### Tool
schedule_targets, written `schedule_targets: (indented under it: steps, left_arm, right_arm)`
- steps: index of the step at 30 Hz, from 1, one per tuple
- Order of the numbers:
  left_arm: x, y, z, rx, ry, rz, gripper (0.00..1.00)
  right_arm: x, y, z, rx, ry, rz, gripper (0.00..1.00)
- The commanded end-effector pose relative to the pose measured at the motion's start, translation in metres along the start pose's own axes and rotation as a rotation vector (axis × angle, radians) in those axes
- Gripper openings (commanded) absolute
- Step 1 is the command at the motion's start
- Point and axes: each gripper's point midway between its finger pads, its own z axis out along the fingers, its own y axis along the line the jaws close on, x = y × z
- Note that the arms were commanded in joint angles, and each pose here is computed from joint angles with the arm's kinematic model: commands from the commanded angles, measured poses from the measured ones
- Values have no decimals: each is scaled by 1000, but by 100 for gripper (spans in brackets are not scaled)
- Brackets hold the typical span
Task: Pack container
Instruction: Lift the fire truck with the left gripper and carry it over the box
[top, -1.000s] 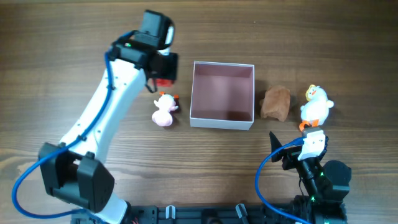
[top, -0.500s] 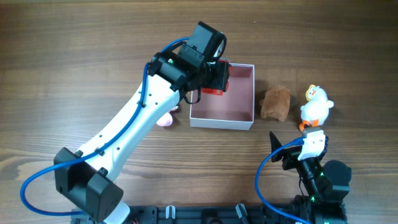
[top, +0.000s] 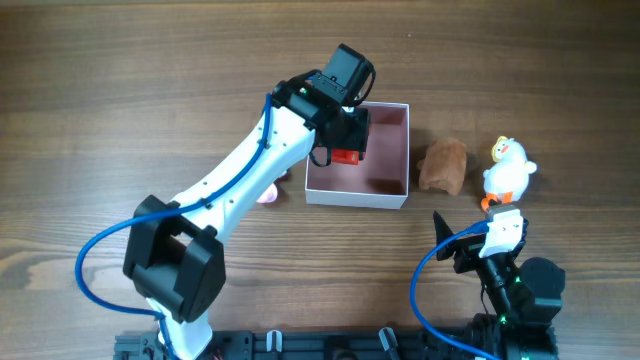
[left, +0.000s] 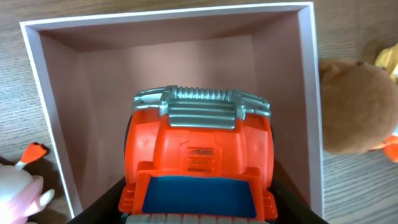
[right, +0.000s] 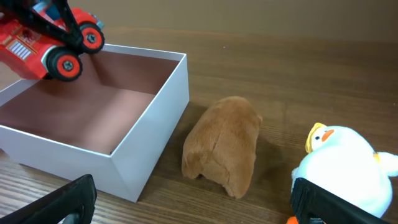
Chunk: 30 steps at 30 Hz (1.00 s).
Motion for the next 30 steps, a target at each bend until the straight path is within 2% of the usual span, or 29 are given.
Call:
schedule_targets:
  steps: [1,4,7,21,30]
  left_arm:
    - [5,2,21,-14,49,-19,30]
    - [8,11,36,-59,68,-19,30]
    - [5,22,39,-117,49,-19,25]
    - [-3,43,36,-223,8,-24,27]
    - [-7,84,28,-331,11,-77,26]
  right_arm:
    - [-2,2,-1,-12,-10,12,100]
    - [-2,2,-1,-11,-10,12,99]
    - [-2,2,-1,-12,-10,12,100]
    - [-2,2,-1,-12,-10,12,100]
    - [-2,2,-1,-12,-10,12,100]
